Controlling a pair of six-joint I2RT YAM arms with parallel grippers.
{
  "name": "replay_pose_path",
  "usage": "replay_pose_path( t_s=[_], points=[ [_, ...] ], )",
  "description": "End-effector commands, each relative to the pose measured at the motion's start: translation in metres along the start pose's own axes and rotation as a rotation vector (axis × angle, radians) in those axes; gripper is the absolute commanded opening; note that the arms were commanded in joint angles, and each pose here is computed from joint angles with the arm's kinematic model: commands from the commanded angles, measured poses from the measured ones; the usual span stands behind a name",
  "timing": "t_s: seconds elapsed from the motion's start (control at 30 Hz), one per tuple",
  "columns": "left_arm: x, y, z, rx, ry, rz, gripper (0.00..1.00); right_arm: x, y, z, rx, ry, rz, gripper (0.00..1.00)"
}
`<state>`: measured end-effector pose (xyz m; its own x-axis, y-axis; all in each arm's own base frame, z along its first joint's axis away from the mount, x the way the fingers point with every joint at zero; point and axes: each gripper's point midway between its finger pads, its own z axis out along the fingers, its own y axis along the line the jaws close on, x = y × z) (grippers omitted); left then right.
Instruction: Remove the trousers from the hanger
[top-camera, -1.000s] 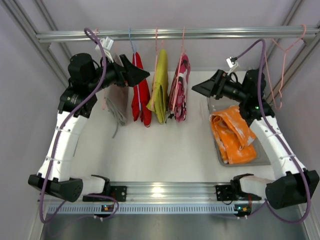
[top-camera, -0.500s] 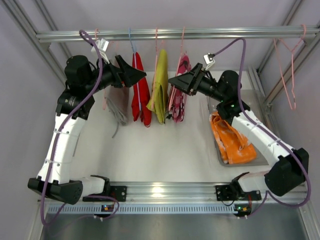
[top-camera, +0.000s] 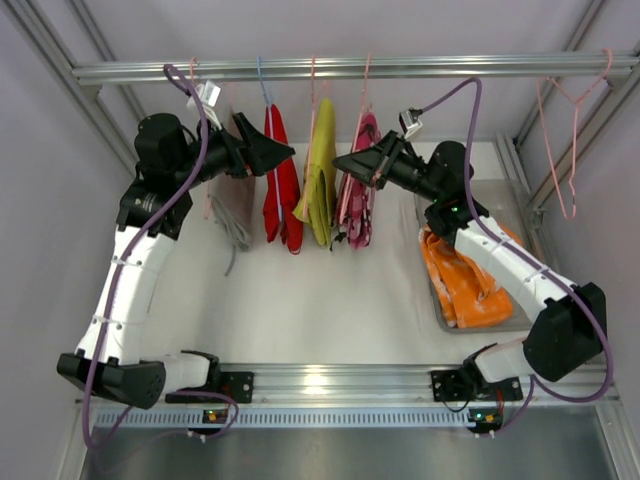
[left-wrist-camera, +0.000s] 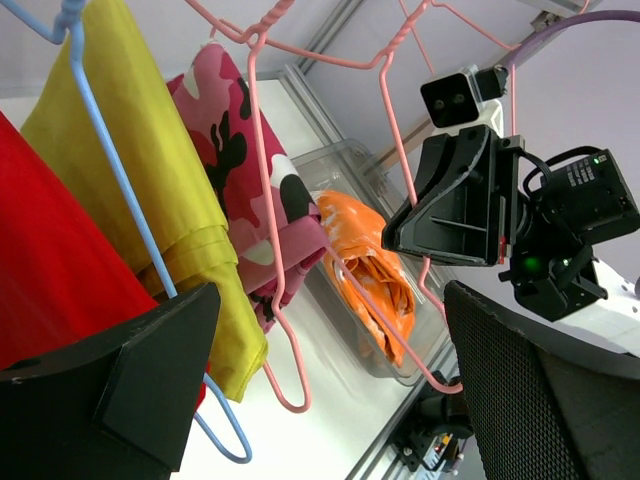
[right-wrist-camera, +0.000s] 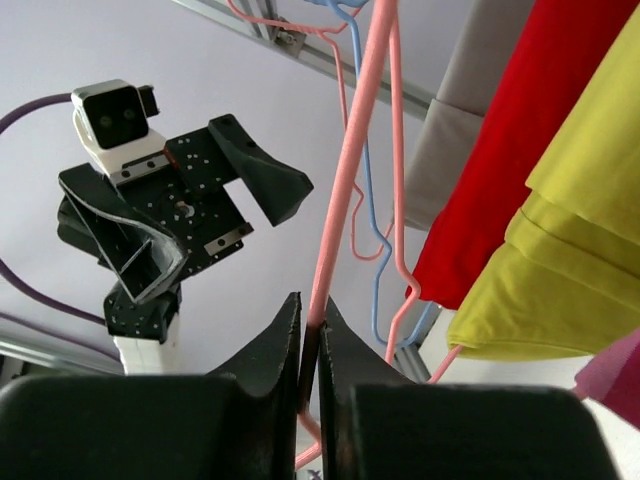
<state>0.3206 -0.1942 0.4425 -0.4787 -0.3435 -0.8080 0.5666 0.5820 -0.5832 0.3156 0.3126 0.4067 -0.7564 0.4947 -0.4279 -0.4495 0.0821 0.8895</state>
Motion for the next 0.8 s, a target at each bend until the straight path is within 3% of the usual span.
replay_pose_path(
  t_s=[0.0, 0.43, 0.77],
  points=[
    [-0.011, -0.011, 0.000, 0.054, -0.038, 0.019, 0.98, -0.016, 0.083, -0.016, -0.238, -0.070, -0.189, 0.00],
    [-0.014, -0.014, 0.008, 0.107, -0.046, 0.009, 0.98, -0.024, 0.162, -0.049, -0.426, -0.086, -0.407, 0.00],
    [-0.013, -0.031, 0.010, 0.215, -0.044, 0.002, 0.98, -0.018, 0.156, -0.067, -0.367, -0.102, -0.586, 0.00]
  ],
)
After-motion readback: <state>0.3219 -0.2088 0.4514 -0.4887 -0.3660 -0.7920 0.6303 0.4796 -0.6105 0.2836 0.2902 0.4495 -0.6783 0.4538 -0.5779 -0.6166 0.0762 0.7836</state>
